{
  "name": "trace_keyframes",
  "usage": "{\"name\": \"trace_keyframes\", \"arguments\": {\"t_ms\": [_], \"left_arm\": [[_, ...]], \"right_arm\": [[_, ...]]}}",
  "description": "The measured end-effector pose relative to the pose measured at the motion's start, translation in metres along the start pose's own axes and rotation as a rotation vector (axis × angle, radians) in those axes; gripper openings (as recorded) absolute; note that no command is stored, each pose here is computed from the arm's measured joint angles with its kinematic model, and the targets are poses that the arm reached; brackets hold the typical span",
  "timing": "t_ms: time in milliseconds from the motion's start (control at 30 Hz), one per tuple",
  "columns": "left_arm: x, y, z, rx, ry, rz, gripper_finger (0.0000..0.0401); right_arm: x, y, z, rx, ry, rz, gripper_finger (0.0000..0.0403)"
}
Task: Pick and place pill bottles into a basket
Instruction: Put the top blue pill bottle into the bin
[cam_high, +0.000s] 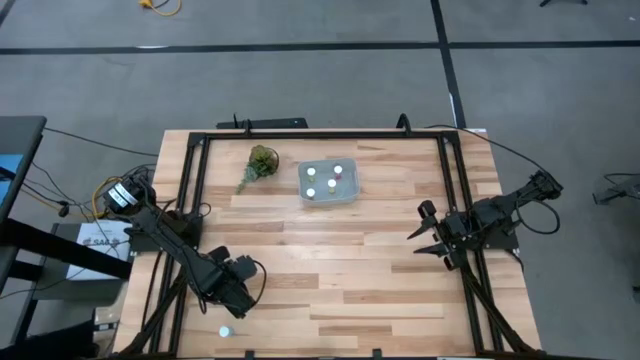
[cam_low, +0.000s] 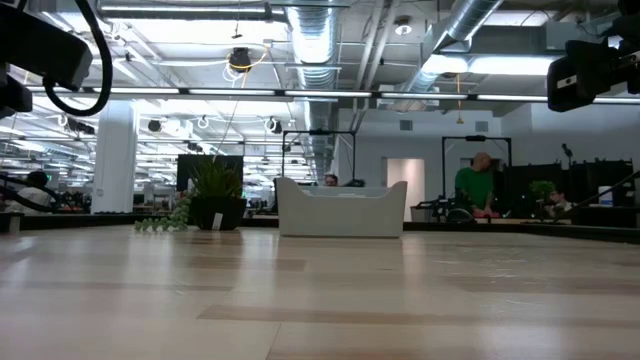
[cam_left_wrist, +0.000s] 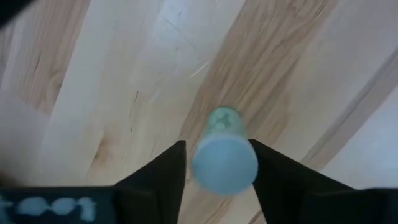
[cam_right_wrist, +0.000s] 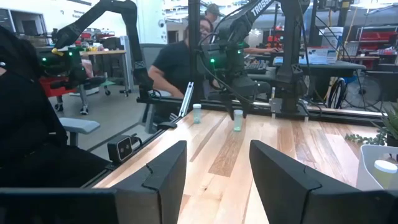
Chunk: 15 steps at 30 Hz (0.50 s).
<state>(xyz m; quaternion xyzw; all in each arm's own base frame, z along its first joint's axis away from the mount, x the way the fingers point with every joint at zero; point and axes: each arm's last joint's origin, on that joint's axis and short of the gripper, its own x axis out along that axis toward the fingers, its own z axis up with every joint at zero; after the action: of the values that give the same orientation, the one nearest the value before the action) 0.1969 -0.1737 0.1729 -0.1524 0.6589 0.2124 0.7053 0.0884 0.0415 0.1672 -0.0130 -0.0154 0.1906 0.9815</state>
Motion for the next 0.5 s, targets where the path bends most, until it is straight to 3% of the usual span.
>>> {"name": "trace_keyframes", "arguments": {"t_ms": [233,500], "left_arm": [[0.000,-0.004,0.003,0.032,-0.069,-0.031,0.0087],[0.000,-0.001,0.016,0.008,-0.167,-0.006,0.0106]], "right_arm": [[0.000,0.000,0.000,0.000,0.000,0.000,0.0168],[0.000,0.000,0.000,0.000,0.000,0.000,0.0168]]}}
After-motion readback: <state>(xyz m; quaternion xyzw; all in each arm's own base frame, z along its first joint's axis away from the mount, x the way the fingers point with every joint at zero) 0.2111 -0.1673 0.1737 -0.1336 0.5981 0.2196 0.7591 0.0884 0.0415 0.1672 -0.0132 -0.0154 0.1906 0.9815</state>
